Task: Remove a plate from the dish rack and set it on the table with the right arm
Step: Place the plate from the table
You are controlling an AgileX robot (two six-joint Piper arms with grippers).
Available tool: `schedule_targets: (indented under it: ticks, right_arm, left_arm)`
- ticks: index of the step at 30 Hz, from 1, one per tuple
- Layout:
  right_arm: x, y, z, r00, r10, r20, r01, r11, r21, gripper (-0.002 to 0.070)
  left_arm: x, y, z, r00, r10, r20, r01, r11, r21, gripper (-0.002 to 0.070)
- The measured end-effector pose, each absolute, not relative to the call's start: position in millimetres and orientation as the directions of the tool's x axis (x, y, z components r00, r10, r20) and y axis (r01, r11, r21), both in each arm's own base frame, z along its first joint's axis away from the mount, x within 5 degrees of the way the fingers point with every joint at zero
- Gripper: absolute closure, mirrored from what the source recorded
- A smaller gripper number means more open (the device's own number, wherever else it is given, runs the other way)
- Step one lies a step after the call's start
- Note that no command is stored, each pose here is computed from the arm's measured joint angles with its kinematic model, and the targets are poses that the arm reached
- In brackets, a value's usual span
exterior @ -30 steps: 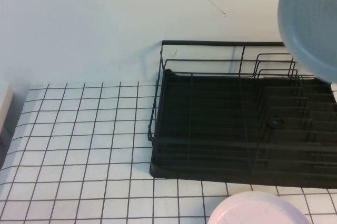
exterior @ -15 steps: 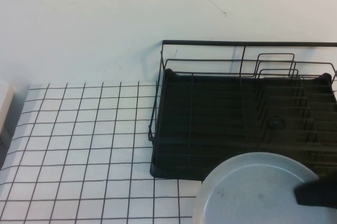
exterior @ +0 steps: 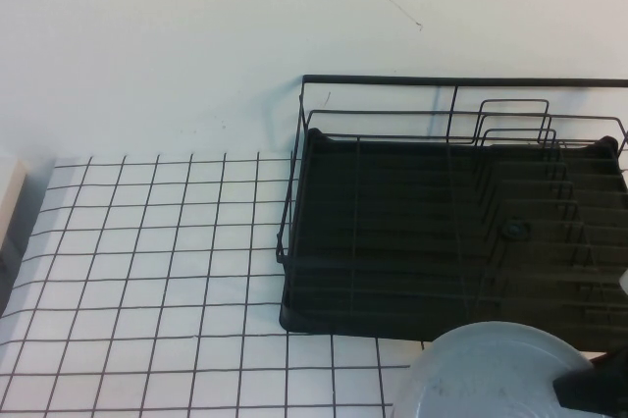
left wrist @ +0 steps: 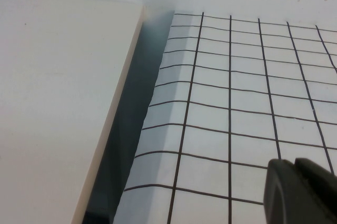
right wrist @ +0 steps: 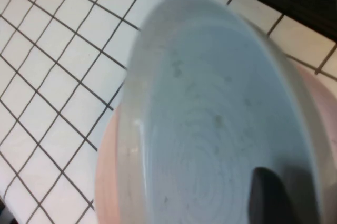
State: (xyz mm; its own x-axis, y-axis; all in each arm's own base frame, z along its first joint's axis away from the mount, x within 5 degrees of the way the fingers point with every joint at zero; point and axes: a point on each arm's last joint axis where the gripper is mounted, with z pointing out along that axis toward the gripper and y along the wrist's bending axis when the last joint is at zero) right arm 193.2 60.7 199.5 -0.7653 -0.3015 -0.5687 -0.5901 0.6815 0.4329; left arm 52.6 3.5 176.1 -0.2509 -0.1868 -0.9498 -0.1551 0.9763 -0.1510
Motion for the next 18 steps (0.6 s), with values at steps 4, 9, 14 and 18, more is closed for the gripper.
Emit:
schedule_targets:
  ticks: [4, 9, 14, 18]
  right_arm:
    - [193.7, 60.5, 199.0, -0.766, -0.301, -0.568, -0.588, 0.684, 0.431, 0.0283]
    - [197.0, 59.6, 208.3, -0.733, -0.384, -0.561, -0.646, 0.652, 0.398, 0.0105]
    - [203.2, 54.4, 236.7, -0.750, -0.491, -0.443, -0.656, 0.638, 0.403, 0.0166]
    - [207.2, 48.6, 265.1, -0.760, -0.510, -0.404, -0.644, 0.675, 0.360, 0.0323]
  left_arm:
    - [52.6, 3.5, 176.1, -0.251, -0.187, -0.950, -0.155, 0.976, -0.151, 0.0678]
    - [52.6, 3.5, 176.1, -0.251, -0.187, -0.950, -0.155, 0.976, -0.151, 0.0678]
    - [52.6, 3.5, 176.1, -0.251, -0.187, -0.950, -0.155, 0.976, -0.151, 0.0678]
    - [52.6, 3.5, 176.1, -0.251, -0.187, -0.950, -0.155, 0.976, -0.151, 0.0678]
